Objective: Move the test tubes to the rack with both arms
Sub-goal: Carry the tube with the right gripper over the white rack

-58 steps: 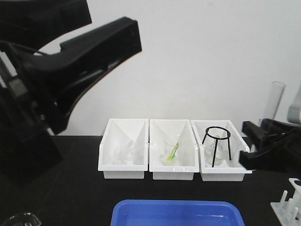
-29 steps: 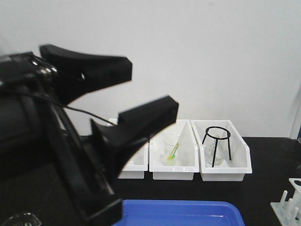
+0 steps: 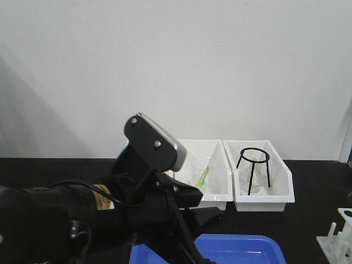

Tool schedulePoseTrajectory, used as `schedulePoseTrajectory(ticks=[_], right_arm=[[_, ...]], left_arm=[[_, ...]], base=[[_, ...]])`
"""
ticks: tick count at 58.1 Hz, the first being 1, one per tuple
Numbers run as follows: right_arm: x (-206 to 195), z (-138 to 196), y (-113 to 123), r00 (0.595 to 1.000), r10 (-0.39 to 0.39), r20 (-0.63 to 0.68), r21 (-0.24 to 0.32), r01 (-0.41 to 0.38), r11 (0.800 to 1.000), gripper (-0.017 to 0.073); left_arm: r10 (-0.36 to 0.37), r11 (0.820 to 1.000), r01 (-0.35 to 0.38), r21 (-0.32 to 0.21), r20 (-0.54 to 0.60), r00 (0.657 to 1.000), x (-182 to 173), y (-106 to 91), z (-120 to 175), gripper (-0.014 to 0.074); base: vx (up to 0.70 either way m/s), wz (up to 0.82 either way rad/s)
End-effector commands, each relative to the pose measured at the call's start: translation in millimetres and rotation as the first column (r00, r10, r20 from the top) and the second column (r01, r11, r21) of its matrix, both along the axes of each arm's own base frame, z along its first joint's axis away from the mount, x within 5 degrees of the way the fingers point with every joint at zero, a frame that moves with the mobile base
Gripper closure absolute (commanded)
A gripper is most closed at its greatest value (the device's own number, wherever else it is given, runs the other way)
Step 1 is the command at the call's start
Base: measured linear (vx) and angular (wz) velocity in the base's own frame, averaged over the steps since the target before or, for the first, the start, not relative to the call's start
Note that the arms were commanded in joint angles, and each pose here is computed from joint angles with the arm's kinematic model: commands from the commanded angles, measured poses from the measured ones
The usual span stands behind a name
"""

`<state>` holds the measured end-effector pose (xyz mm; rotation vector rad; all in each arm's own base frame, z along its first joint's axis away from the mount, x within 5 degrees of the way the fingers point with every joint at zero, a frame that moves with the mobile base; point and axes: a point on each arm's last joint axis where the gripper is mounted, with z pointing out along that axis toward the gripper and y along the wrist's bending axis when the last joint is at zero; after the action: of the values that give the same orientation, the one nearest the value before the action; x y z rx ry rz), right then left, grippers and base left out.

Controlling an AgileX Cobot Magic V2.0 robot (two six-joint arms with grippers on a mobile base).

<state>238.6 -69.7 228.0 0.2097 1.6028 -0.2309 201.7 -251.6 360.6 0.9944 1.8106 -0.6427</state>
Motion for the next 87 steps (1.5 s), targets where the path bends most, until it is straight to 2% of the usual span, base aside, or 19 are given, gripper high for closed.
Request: schedulePoseTrajectory(ticks=[1,12,23,43,53,58,70,77,87], right_arm=[[6.0,16.1,-2.9,0.987,0.004,0.159,-0.051,0.004,0.999,0.0565],[11.8,9.5,-6.1,0.982,-0.009,0.188,-0.056,0.020,0.998,0.0565],[16.2,-0.5,-11.0,0.981,-0.048,0.189,-0.035,0.055,0.998,0.0565],[30.8,-2.1,-26.6,0.983,-0.040,0.181,-0.036,0.047,0.998,0.0565],[31.4,-3.9,-24.1,0.985,-0.013,0.172,-0.012,0.016,1.000,0.0565],[32.2,-3.3,-20.7,0.984,0.026,0.175,-0.026,-0.022,0.999,0.0565],[34.8,-9.7,-19.3,0.987,0.049,0.151,-0.026,-0.045,0.999,0.0565],[37.4,-17.8,-20.8,0.989,0.042,0.139,-0.014,-0.040,0.999,0.0565],[38.7,-21.5,-21.3,0.990,0.042,0.132,-0.024,-0.039,0.999,0.0565]], left_arm=[[0.034,0.996,-0.029,-0.081,0.050,0.998,3.0,-0.4,16.9,0.0390],[0.034,0.997,-0.031,-0.071,0.045,0.998,5.6,-3.1,12.5,0.0533],[0.032,0.997,-0.029,-0.066,0.045,0.998,5.4,-3.1,12.1,0.0595],[0.031,0.998,-0.028,-0.062,0.051,0.998,5.6,-3.0,12.1,0.0596],[0.034,0.997,-0.030,-0.066,0.054,0.998,5.9,-3.0,12.6,0.0596],[0.036,0.997,-0.032,-0.069,0.057,0.998,6.1,-3.0,12.9,0.0596],[0.036,0.997,-0.032,-0.070,0.057,0.998,6.1,-3.0,13.0,0.0596],[0.035,0.997,-0.031,-0.068,0.059,0.998,6.1,-3.0,12.9,0.0596],[0.032,0.998,-0.029,-0.064,0.055,0.998,5.8,-3.0,12.4,0.0596]], base=[[0.00,0.00],[0.00,0.00],[0.00,0.00],[0.00,0.00],[0.00,0.00],[0.00,0.00],[0.00,0.00],[0.00,0.00],[0.00,0.00]])
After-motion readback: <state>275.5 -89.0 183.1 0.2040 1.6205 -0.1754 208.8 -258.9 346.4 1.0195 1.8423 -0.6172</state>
